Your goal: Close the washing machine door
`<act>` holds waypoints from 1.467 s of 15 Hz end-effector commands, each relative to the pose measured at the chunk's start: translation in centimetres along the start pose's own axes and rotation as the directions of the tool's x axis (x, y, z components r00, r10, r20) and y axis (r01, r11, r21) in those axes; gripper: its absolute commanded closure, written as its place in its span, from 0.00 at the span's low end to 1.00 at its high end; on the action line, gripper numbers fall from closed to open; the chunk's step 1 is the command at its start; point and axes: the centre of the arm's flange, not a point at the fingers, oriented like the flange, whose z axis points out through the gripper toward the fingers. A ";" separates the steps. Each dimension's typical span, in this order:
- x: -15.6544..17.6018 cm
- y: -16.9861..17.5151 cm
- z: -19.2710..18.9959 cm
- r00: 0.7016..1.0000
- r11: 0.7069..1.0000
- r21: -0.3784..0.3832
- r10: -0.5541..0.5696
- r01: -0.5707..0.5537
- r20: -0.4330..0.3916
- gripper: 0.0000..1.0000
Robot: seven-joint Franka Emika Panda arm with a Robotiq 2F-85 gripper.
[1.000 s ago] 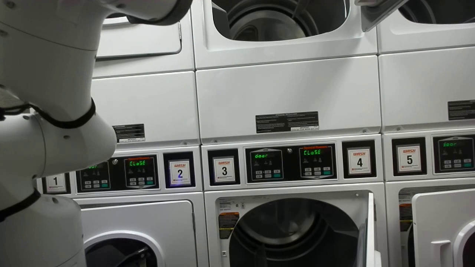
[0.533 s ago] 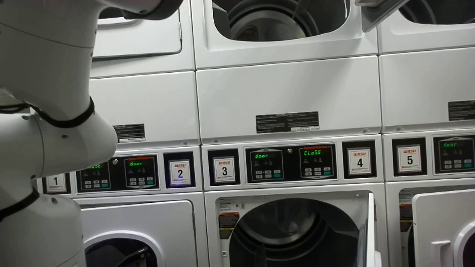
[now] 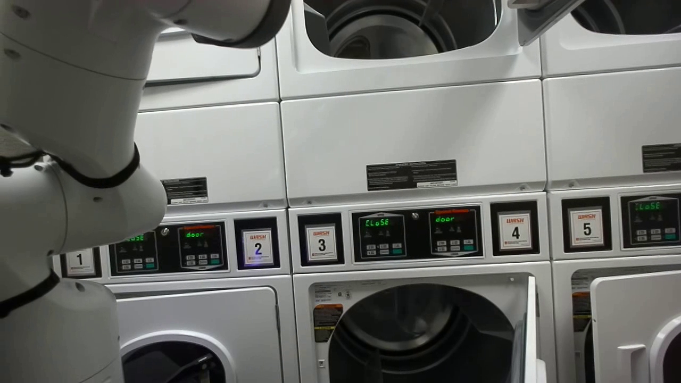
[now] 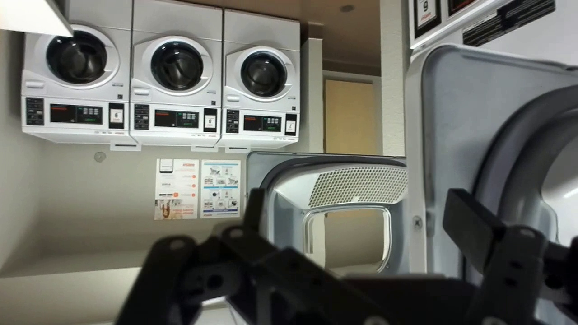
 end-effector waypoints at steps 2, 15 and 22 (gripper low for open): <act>5.1 2.5 5.1 0.997 0.982 0.187 0.006 -0.019 0.071 0.00; 0.9 -2.5 8.5 0.945 0.812 0.579 -0.243 0.073 0.221 0.00; 1.1 -4.6 4.6 0.903 0.707 0.662 -0.418 0.251 0.104 0.00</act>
